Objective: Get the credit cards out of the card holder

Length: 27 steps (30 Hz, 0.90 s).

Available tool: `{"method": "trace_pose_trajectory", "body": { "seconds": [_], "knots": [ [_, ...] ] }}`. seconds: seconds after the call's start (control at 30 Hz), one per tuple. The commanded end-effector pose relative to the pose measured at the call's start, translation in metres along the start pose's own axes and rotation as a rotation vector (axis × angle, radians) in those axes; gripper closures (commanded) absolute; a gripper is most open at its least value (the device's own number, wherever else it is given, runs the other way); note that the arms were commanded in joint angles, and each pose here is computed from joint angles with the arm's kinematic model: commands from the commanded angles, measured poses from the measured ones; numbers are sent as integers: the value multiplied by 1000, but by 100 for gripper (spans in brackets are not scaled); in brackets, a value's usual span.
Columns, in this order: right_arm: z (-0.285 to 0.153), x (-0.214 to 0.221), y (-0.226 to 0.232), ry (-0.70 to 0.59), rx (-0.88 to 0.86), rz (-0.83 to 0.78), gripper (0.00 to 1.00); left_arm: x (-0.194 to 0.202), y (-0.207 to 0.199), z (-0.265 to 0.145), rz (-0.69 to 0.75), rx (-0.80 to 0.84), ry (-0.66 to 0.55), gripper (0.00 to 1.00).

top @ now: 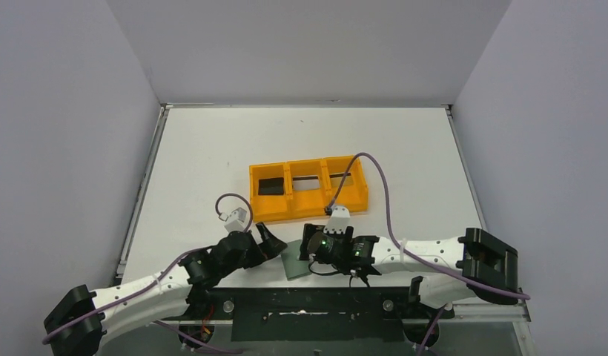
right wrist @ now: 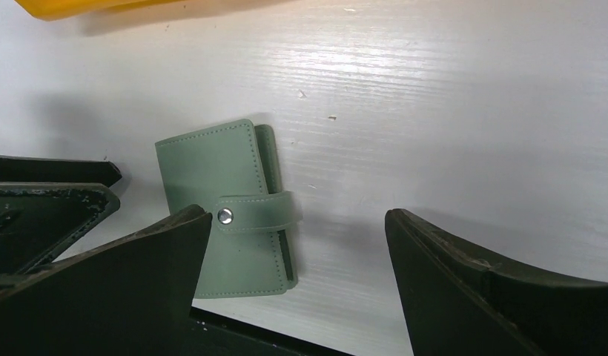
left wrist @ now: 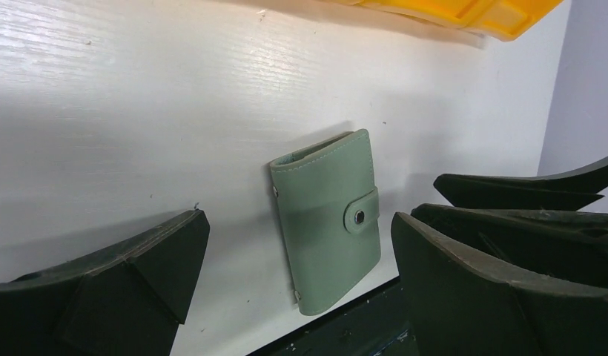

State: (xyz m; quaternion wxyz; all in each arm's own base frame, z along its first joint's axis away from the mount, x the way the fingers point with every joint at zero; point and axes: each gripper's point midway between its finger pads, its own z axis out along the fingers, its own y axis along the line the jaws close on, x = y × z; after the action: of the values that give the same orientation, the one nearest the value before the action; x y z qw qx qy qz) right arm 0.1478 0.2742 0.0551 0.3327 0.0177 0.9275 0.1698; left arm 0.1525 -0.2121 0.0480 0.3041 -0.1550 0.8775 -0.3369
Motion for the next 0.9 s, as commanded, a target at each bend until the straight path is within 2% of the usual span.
{"method": "trace_pose_trajectory", "body": {
  "seconds": [0.0, 0.07, 0.13, 0.37, 0.5, 0.77, 0.87],
  "knots": [
    [0, -6, 36, -30, -77, -4, 11, -3, -3, -4, -8, 56, -1, 3],
    [3, -3, 42, -21, -71, -19, 14, -5, 0, -4, -34, 73, 0, 4],
    [8, 2, 43, 0, -42, -41, 18, -2, 0, -5, -65, 120, 21, 18],
    [18, 13, 49, 37, 12, -90, 32, 10, 10, -3, -78, 112, 92, 41],
    [18, 17, 46, 47, 40, -93, 39, 10, 9, -2, -29, 72, 115, 45],
    [25, 32, 46, 85, 63, -131, 43, 8, 10, 0, 30, 28, 124, 53],
    [28, 32, 39, 84, 113, -139, 50, 12, 7, 1, 46, 40, 146, 53]
  ]
}}
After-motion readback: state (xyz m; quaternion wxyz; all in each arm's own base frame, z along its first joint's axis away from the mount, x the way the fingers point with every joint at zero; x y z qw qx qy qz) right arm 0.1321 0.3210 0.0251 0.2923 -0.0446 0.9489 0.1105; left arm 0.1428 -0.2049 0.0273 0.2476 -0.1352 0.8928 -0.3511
